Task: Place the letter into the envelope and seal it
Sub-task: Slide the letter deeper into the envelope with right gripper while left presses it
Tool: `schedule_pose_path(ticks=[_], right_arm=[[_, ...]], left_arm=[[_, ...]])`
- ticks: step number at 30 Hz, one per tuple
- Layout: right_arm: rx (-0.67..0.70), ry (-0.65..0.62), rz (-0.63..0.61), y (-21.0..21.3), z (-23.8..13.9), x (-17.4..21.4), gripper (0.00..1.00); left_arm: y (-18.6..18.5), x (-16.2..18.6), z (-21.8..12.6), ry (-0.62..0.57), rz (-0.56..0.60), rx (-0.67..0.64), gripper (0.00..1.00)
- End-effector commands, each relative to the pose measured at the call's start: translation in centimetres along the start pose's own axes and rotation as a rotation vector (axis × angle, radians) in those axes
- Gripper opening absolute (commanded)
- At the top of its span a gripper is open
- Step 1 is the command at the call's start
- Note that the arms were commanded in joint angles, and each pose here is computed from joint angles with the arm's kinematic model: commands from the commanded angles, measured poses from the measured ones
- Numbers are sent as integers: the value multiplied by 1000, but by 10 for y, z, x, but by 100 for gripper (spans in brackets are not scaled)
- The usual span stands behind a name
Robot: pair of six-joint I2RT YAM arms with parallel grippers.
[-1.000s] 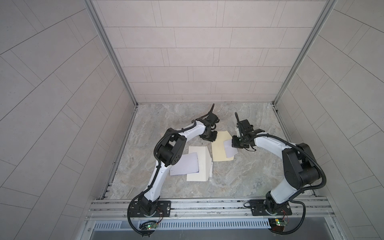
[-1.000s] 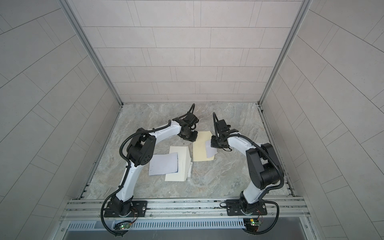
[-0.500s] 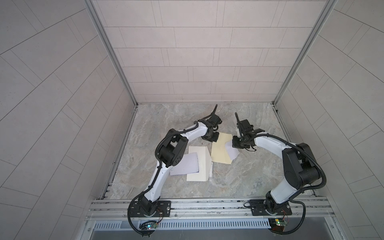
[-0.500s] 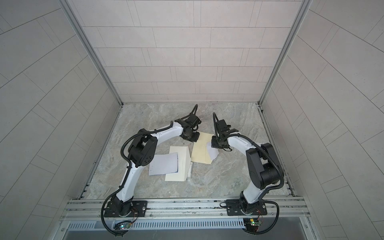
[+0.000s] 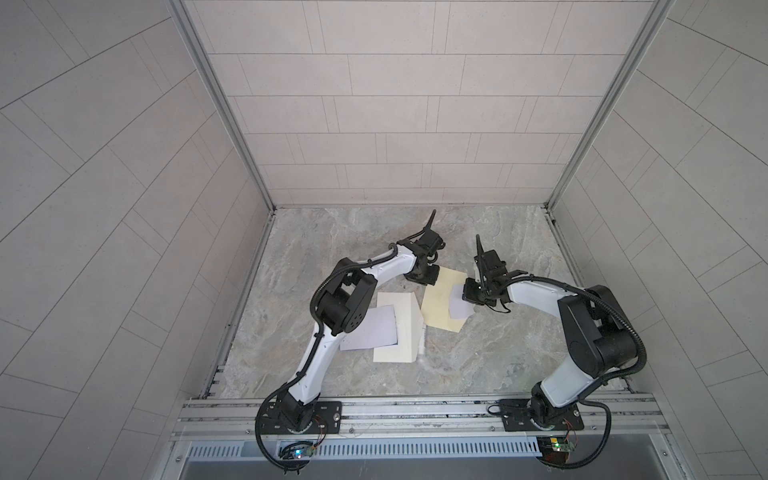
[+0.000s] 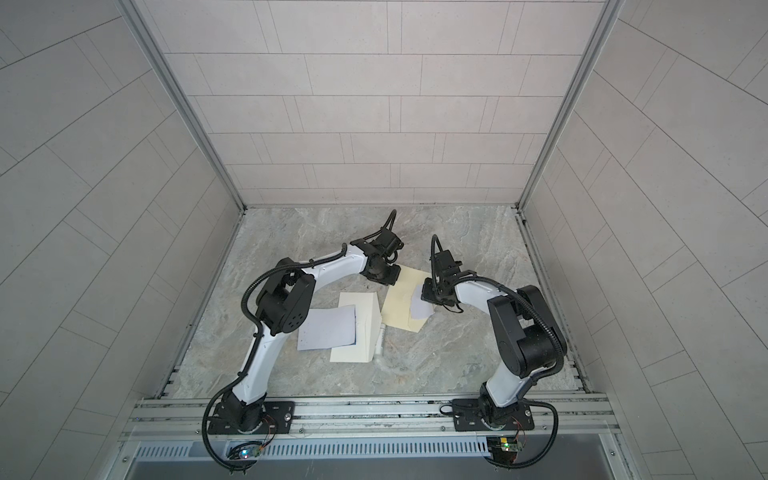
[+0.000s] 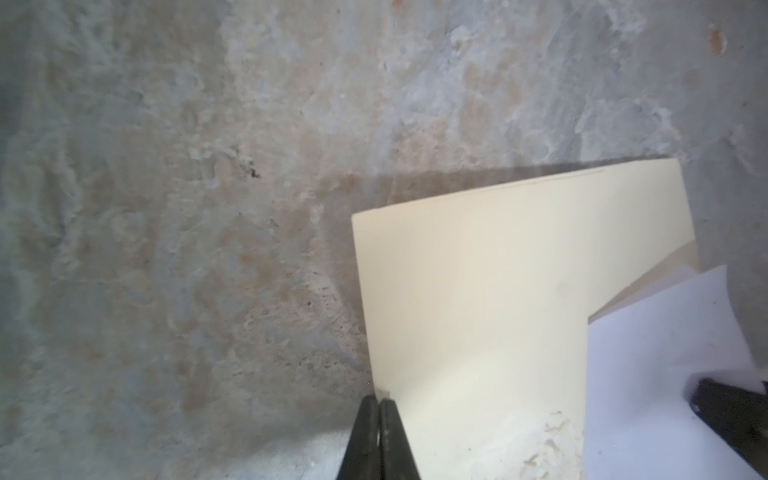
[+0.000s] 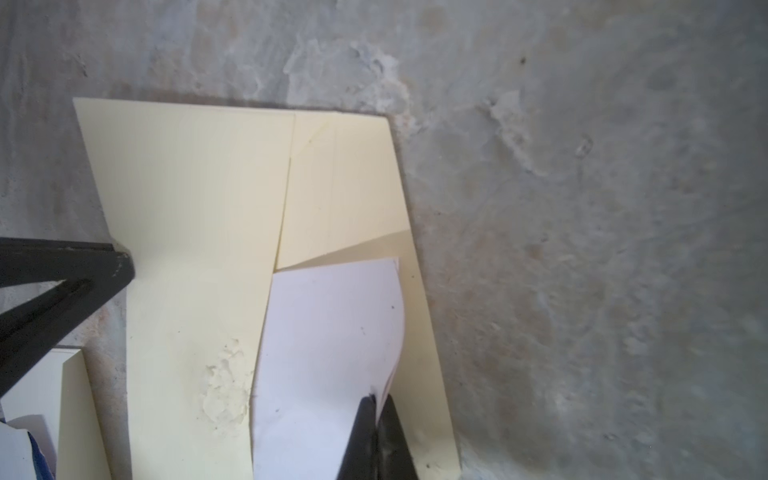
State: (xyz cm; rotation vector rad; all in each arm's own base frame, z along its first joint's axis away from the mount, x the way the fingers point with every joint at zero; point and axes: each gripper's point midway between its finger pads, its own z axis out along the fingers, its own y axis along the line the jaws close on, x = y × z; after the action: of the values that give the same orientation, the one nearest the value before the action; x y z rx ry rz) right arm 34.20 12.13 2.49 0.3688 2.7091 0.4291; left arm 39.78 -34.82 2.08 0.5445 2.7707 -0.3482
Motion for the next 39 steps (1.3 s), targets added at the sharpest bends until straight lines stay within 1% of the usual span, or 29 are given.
schedule_pose_path(ticks=[1, 7, 11, 15, 19, 24, 28, 29, 31, 33, 36, 38, 39], right_arm=[[-42, -26, 37, 10, -1, 4, 0], [-93, -32, 52, 26, 5, 10, 0], [-107, -62, 57, 33, 3, 3, 0], [-112, -86, 87, 35, 3, -3, 0], [-110, -120, 129, 34, 4, -9, 0], [-89, -100, 124, 35, 10, -3, 0], [-82, -80, 105, 36, 15, 6, 0], [-77, -79, 106, 35, 15, 7, 3], [-74, -76, 104, 35, 14, 7, 17], [-58, -81, 106, 33, 12, 5, 26], [-34, -99, 97, 33, 3, 0, 36], [-18, -104, 86, 32, -3, -3, 39], [-3, -102, 82, 31, -6, -4, 40]], left_arm=[[3, 8, -8, 14, -16, -31, 0], [3, 8, -8, 14, -19, -28, 0], [1, 5, -12, 5, -26, -21, 0], [2, 4, -17, -6, -36, -13, 0], [3, 3, -23, -31, -59, 25, 7], [7, 4, -28, -51, -96, 82, 24], [1, 13, -31, -38, -63, 136, 32], [0, 15, -31, -33, -55, 146, 33], [-2, 22, -30, -13, -34, 164, 33], [-3, 27, -29, 3, -22, 172, 33], [-4, 28, -30, 8, -10, 180, 31], [-5, 29, -30, 11, -6, 182, 29], [-4, 29, -29, 14, -7, 178, 25]])
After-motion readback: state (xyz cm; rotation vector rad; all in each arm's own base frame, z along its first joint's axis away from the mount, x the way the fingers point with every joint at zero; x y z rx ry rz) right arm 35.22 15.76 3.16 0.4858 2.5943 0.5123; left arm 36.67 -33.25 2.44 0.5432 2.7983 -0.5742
